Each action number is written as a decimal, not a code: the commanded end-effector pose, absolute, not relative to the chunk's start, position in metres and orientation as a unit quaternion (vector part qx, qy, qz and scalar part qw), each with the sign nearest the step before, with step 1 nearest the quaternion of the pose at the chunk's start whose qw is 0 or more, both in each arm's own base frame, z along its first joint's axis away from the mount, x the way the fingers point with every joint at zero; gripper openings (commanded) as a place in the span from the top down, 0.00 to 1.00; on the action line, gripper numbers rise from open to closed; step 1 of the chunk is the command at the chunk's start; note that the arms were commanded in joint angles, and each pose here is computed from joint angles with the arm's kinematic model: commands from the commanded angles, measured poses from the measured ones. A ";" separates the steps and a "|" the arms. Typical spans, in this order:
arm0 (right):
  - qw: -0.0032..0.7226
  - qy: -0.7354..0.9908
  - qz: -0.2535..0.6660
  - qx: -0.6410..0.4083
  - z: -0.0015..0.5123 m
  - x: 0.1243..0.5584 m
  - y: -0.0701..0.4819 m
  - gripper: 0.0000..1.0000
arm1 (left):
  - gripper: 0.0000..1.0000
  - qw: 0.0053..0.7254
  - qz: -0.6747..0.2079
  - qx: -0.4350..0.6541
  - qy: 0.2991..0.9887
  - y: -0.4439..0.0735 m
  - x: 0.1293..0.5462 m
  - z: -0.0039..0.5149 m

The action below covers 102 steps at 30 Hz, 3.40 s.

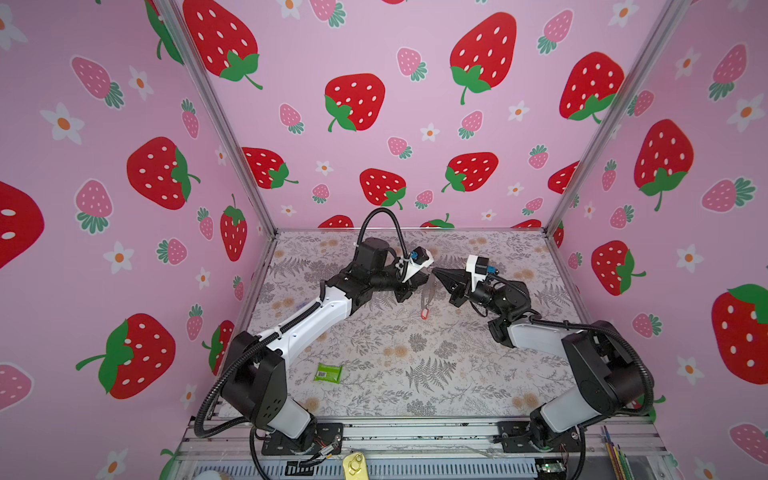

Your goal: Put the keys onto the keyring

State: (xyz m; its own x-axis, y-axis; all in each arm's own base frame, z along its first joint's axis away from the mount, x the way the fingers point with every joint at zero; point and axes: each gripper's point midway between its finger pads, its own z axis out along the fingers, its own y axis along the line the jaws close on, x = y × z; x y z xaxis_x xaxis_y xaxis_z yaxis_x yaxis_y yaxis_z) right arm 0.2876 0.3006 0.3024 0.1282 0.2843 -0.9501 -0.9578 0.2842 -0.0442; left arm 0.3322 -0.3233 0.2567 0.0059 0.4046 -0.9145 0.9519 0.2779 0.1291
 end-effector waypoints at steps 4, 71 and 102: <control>0.692 0.398 0.452 -0.399 0.329 0.274 0.292 1.00 | 1.00 0.438 -0.264 0.586 0.628 -0.318 0.316 0.263; 0.620 0.504 0.387 -0.461 0.251 0.288 0.272 1.00 | 1.00 0.281 -0.199 0.684 0.643 -0.338 0.310 0.278; 0.652 0.703 0.035 -0.282 0.244 0.388 0.134 0.61 | 1.00 0.313 -0.270 0.585 0.698 -0.385 0.385 0.185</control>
